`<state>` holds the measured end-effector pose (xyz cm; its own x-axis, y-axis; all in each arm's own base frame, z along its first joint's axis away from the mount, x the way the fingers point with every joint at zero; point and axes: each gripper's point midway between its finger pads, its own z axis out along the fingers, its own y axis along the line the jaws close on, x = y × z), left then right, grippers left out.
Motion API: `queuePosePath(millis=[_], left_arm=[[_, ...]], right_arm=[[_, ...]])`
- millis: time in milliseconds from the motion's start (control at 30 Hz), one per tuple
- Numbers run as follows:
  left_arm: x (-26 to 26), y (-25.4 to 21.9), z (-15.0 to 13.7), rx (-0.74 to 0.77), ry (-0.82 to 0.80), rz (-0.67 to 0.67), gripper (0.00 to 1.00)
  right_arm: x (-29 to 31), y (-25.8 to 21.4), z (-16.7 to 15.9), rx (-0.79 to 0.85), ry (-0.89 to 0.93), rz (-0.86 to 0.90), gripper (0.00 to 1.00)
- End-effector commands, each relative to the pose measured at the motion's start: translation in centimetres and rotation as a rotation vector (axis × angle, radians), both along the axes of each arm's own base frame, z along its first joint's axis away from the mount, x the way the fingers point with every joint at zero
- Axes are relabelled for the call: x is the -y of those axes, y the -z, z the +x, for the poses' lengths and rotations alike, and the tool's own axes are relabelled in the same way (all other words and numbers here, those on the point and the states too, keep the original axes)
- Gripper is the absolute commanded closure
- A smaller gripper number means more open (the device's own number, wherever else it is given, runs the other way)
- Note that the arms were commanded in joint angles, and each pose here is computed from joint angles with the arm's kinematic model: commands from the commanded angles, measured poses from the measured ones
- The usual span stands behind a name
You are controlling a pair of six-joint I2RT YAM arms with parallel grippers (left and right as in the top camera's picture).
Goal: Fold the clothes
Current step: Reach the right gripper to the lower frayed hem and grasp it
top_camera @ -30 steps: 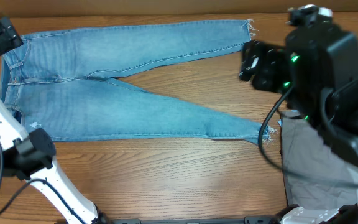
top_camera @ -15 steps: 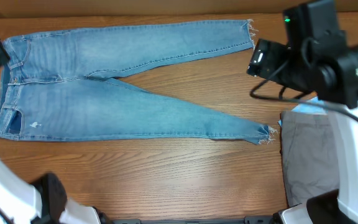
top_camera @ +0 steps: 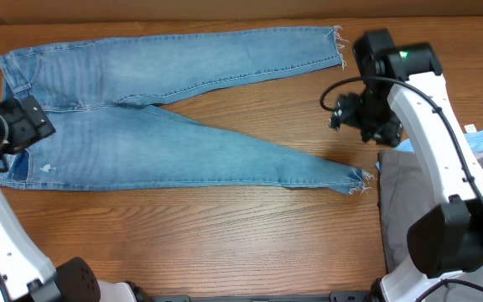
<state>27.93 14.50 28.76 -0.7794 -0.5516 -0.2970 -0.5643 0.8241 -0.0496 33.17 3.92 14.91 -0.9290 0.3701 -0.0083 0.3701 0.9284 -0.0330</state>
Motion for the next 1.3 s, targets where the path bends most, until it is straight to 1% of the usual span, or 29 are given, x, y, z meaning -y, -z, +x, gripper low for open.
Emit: queuePosePath(millis=[0, 33, 167, 267, 400, 467, 533, 633, 733, 767, 833, 933, 1000, 1033, 1100, 1267], left_arm=[[-0.5, 3.7, 0.2, -0.085, -0.036, -0.028, 0.04], [-0.7, 5.2, 0.4, -0.109, -0.035, -0.04, 0.04], [-0.9, 8.8, 0.9, -0.172, -0.035, -0.071, 0.04], [-1.1, 11.6, 1.2, -0.22, -0.034, -0.096, 0.05], [-1.1, 14.1, 1.3, -0.276, -0.034, -0.124, 0.06], [-1.2, 15.1, 1.3, -0.303, -0.034, -0.138, 0.07], [-1.2, 15.7, 1.3, -0.323, -0.034, -0.148, 0.07], [-1.2, 16.2, 1.3, -0.337, -0.035, -0.155, 0.06], [-1.3, 16.3, 1.5, -0.331, -0.035, -0.152, 0.07], [-1.3, 16.3, 1.5, -0.329, -0.035, -0.151, 0.06], [-1.3, 16.3, 1.6, -0.328, -0.035, -0.151, 0.06], [-1.3, 16.3, 1.5, -0.328, -0.034, -0.152, 0.06], [-1.3, 16.3, 1.5, -0.329, -0.034, -0.153, 0.06], [-1.3, 16.3, 1.5, -0.329, -0.034, -0.154, 0.07], [-1.2, 16.3, 1.5, -0.33, -0.034, -0.155, 0.06], [-1.2, 16.3, 1.5, -0.329, -0.034, -0.155, 0.06]], right_arm=[[1.1, 3.5, -1.9, -0.082, 0.037, 0.078, 0.14], [1.3, 5.0, -2.5, -0.103, 0.058, 0.118, 0.18], [1.9, 8.6, -3.7, -0.129, 0.13, 0.199, 0.23], [2.1, 10.4, -3.9, -0.113, 0.157, 0.237, 0.23], [1.5, 12.0, -3.9, -0.089, 0.153, 0.268, 0.23], [1.2, 12.5, -4.4, -0.101, 0.153, 0.279, 0.24], [1.3, 13.1, -5.1, -0.119, 0.156, 0.27, 0.32], [2.1, 14.4, -6.1, -0.134, 0.206, 0.223, 0.32], [2.1, 15.3, -6.3, -0.118, 0.211, 0.23, 0.4], [2.1, 15.4, -6.1, -0.109, 0.209, 0.23, 0.46], [2.2, 15.4, -5.4, -0.082, 0.199, 0.23, 0.59], [2.3, 15.0, -4.5, -0.055, 0.195, 0.231, 0.83], [2.3, 14.1, -3.5, -0.031, 0.177, 0.233, 0.94], [2.4, 13.4, -2.8, -0.01, 0.155, 0.231, 0.96], [2.5, 11.4, -0.8, 0.051, 0.112, 0.231, 0.96], [2.7, 3.1, 6.7, 0.338, -0.004, 0.232, 0.96]])
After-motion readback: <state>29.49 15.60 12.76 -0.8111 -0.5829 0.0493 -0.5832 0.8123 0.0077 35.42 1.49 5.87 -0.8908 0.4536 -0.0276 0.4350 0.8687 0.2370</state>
